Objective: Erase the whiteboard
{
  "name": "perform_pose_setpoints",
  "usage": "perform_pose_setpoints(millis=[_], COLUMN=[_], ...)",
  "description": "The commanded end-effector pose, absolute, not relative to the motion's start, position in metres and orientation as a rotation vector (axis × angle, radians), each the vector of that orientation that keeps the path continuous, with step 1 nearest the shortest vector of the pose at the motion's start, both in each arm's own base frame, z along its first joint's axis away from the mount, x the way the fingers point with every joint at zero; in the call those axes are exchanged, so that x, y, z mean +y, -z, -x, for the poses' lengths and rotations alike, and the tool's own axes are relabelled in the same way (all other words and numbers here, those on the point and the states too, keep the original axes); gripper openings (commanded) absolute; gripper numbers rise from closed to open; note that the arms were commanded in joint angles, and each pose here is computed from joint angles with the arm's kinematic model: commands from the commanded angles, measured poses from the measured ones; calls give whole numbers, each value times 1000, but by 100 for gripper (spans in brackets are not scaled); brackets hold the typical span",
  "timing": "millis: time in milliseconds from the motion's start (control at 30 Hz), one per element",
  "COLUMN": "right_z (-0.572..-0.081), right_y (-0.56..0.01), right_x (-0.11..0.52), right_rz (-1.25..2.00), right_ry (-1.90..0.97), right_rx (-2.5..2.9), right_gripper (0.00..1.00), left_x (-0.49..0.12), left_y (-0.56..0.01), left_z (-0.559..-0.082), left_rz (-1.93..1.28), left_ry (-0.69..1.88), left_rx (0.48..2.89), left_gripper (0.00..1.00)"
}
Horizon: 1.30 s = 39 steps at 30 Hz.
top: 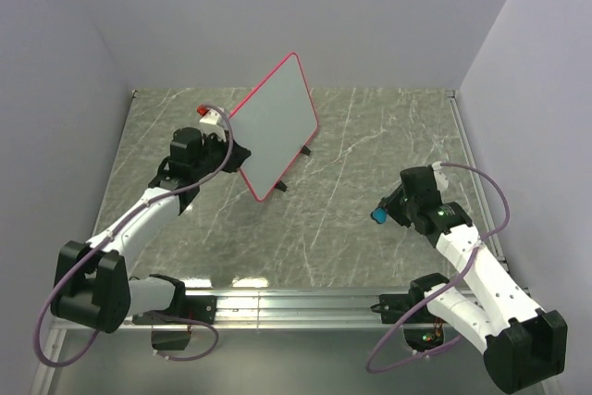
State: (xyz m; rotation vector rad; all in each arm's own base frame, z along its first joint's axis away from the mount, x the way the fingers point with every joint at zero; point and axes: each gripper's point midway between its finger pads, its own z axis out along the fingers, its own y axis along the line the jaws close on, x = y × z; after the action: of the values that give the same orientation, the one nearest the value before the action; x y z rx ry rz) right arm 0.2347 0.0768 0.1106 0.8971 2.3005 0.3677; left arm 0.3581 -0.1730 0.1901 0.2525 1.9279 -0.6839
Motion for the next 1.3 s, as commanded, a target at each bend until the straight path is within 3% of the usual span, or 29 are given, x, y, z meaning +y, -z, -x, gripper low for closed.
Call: perform_pose_setpoints(millis=[0,367,467,500,667,700,800,1267], right_z=[-237,-241,-243,-243,-243,-243,-243,-245], right_y=[-112,-105,-104,-102,-100,-100,-100,-97], right_x=[71,69,69,68,67,66,64,63], right_rz=[-883,-875,-868,-868,-859,-859,-853,-843], right_ry=[-339,-318,-319,-316,-315,-313,-308,-297], right_rx=[2283,2300,2300,2305,2308,2308,2306,2301], right_gripper=[0,0,0,0,0,0,0,0], left_x=[-135,-140,-140,-139,-146,-146,-143,-145], left_y=[-128,-104,-101,-102,-100,-96,-101,-174], left_z=[-336,-311,-306,-306,-299,-298,-301,-304], left_rz=[-149,-110,-127,-128,-146,-142,-112,-83], left_ry=[492,487,413,390,372,369,347,394], left_rx=[2159,2293,2289,2284,2302,2320,2315,2190], left_gripper=[0,9,23,40,68,85,99,100])
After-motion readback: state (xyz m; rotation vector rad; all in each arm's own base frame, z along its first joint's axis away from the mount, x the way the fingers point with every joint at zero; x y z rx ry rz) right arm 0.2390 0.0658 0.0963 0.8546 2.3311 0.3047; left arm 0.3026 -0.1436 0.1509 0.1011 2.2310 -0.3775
